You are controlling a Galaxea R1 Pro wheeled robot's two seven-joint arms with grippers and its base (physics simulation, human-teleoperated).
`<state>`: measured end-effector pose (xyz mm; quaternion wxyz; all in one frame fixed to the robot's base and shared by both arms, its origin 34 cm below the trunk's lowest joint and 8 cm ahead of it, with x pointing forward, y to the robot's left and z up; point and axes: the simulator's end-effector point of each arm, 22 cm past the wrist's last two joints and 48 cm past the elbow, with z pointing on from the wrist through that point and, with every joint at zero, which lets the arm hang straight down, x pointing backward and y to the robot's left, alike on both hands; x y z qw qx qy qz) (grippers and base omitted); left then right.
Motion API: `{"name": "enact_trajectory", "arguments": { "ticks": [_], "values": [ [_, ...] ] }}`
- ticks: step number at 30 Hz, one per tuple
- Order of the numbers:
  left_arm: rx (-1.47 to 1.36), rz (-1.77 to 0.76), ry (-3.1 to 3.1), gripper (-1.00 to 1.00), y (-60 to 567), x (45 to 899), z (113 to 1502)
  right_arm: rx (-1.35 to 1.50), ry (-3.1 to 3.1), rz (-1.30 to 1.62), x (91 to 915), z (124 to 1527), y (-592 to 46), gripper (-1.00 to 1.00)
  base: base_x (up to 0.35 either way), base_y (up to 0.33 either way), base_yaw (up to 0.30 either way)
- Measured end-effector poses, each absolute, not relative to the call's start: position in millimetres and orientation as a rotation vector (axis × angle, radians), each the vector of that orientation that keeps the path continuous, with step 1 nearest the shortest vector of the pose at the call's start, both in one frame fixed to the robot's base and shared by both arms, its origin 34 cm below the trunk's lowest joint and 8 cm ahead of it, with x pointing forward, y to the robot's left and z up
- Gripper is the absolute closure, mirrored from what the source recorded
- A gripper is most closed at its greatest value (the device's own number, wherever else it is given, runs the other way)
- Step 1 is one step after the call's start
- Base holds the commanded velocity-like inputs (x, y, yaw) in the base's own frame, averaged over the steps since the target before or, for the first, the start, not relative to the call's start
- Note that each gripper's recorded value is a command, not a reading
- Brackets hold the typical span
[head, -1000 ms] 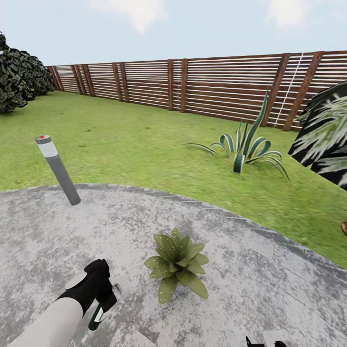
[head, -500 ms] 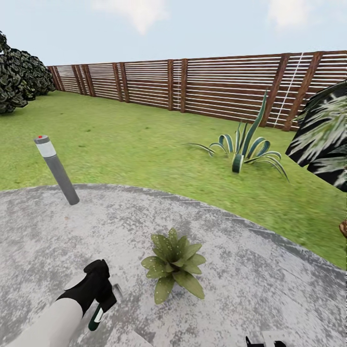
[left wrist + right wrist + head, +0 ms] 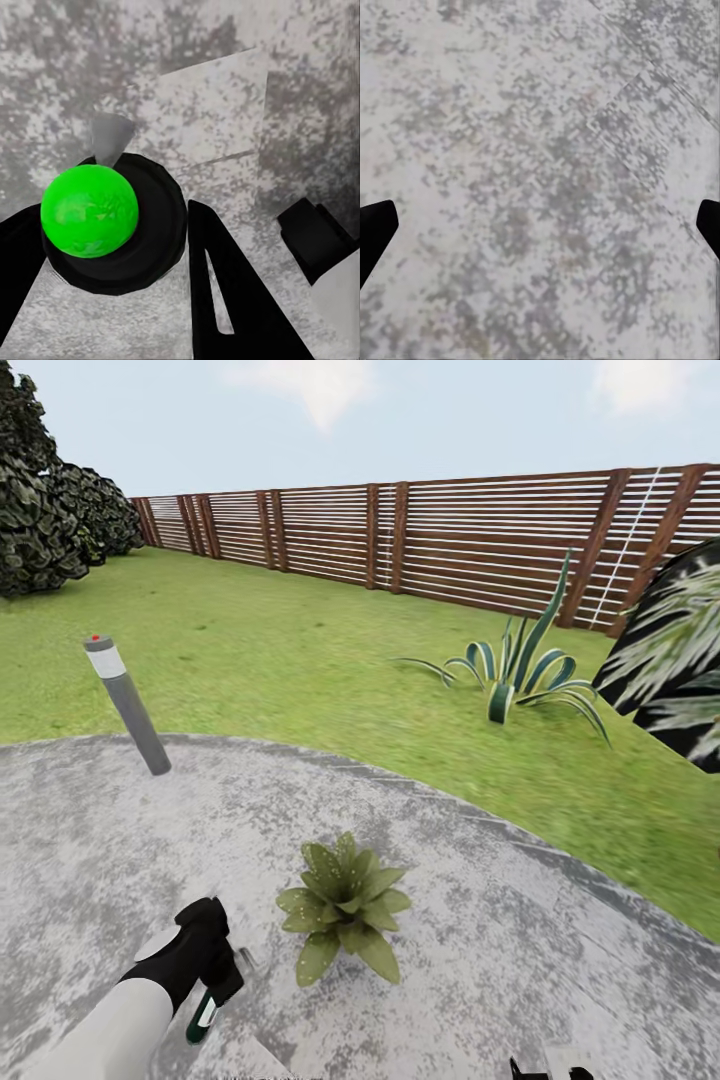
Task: Pick up the pesticide atomizer in the garden and spray insectifuge to fully cover both potted plants in the garden.
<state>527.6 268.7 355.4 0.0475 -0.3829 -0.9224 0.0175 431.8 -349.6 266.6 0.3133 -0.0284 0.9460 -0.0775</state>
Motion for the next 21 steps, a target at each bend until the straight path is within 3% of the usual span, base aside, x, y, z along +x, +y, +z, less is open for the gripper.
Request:
{"name": "enact_trajectory", "arguments": {
  "ticks": [3,9,21],
  "values": [
    [-1.168,0.054,-2.813,1.0,268.4,527.6,355.4,-0.075,2.495,-0.204,431.8,266.6,-349.2,-1.0,0.0,-0.274,0.26],
    [-1.133,0.139,-2.795,1.0,258.7,509.8,345.7,-0.075,2.495,-0.203,431.7,266.5,-349.4,-1.0,0.0,-0.246,0.025],
    [-1.156,0.059,-2.859,1.0,266.2,536.0,356.0,-0.076,2.495,-0.203,431.7,266.5,-349.4,-1.0,0.0,-0.022,0.0]
  ]
}}
